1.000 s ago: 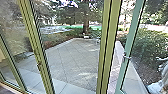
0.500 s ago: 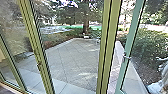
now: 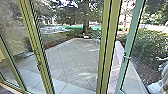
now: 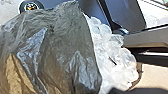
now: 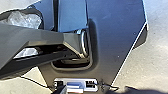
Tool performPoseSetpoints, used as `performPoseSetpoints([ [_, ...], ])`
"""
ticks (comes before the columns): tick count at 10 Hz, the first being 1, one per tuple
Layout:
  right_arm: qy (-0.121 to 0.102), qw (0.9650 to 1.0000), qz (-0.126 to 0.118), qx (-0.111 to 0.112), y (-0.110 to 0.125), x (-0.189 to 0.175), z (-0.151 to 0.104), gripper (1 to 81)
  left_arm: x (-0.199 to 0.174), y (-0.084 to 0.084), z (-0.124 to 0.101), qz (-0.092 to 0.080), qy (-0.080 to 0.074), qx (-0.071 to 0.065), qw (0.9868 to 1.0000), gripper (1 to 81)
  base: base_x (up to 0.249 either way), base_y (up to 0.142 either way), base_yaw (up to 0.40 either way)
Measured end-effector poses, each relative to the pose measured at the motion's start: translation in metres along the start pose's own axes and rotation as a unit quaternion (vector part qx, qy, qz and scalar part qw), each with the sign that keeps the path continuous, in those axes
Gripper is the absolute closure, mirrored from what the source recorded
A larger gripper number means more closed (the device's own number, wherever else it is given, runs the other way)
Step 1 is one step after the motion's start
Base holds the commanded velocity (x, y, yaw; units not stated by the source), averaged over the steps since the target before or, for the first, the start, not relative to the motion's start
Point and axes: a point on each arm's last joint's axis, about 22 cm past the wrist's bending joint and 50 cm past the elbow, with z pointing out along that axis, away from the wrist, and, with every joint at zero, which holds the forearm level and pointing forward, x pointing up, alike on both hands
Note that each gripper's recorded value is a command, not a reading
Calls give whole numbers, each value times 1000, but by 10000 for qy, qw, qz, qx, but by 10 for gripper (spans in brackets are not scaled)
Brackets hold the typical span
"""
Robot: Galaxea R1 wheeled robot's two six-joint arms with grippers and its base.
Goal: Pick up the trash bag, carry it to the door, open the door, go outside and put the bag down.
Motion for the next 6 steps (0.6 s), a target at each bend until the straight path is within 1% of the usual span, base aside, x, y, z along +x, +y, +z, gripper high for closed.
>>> performPoseSetpoints([
  [1,2,10000,-3,0,0,0,0,10,0,0,0,0,0,2,10000,811,0,0,-244],
  [3,61,10000,-50,-18,1,6,0,10,-6,1,0,-9,-55,-7,10000,811,0,0,-246],
  [4,30,10000,-42,11,-3,1,1,10,3,-4,-1,6,10,27,10000,811,0,0,-246],
  [5,9,10000,-44,40,-8,-1,2,10,6,-6,-1,10,39,36,10000,811,0,0,-246],
  [6,9,10000,-48,40,-8,-1,2,10,4,-4,-1,7,24,26,10000,811,0,0,-246],
])
